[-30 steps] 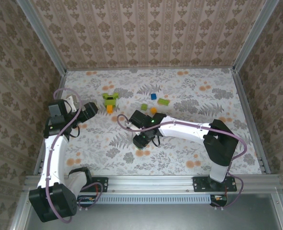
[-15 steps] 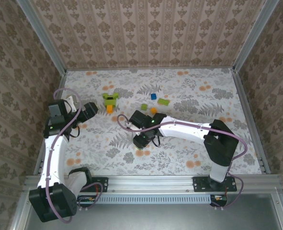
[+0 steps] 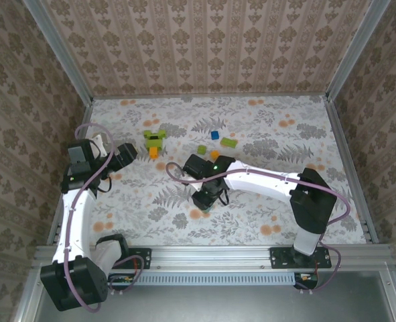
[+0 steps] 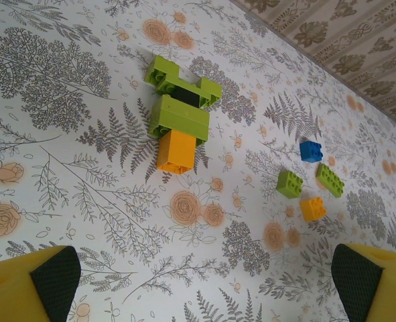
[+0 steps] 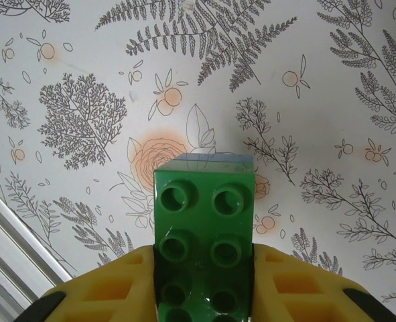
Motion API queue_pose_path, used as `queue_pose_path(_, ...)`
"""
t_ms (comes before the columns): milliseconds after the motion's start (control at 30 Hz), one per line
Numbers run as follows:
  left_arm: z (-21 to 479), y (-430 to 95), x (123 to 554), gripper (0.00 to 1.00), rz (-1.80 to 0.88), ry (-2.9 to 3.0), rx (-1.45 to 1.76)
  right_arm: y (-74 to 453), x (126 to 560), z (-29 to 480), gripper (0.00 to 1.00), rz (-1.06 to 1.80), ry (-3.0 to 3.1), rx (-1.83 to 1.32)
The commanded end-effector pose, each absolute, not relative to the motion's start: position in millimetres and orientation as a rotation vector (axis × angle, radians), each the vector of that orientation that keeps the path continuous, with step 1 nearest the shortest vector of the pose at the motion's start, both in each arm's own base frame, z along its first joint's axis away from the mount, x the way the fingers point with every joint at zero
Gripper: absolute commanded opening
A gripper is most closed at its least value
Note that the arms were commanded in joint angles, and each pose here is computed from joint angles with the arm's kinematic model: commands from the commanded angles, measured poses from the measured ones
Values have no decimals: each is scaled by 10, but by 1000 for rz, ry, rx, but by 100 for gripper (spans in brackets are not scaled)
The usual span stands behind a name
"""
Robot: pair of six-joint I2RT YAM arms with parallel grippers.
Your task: Assemble a carrot with lego
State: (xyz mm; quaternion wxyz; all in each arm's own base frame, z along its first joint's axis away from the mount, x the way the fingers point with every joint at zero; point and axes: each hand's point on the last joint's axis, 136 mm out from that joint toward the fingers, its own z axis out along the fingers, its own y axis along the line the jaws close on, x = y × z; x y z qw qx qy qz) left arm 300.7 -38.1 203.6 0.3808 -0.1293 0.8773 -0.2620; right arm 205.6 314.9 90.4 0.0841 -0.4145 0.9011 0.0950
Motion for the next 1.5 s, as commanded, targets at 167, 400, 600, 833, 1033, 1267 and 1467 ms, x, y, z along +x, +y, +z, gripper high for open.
queue_pose_path(167,2048,-437,3021,100,-683,2234,-283,3064,1986,874,32,353,2679,-1274)
queue_pose_path(400,2047,-463,3020,100,-696,2233,-272,3054,2044,863,43,378,2677,-1242)
queue_pose_path(600,2066,-636,3037,100,-757,2227,-200,3045,2111,1015,62,403,2640,-1202)
queue_pose_path(833,2088,-935,2981,100,-760,2241,-46,2989,2342,1439,67,409,2562,-1096)
queue_pose_path(1033,2086,-1236,2857,100,-745,2243,112,2683,2908,1678,68,254,2563,-867)
queue_pose_path(1267,1961,-1515,2542,100,-767,2160,276,2360,3707,1429,68,-17,2648,-703)
queue_pose_path(1467,1827,-1630,2201,100,-786,2107,388,2360,4180,1057,68,29,2731,-669)
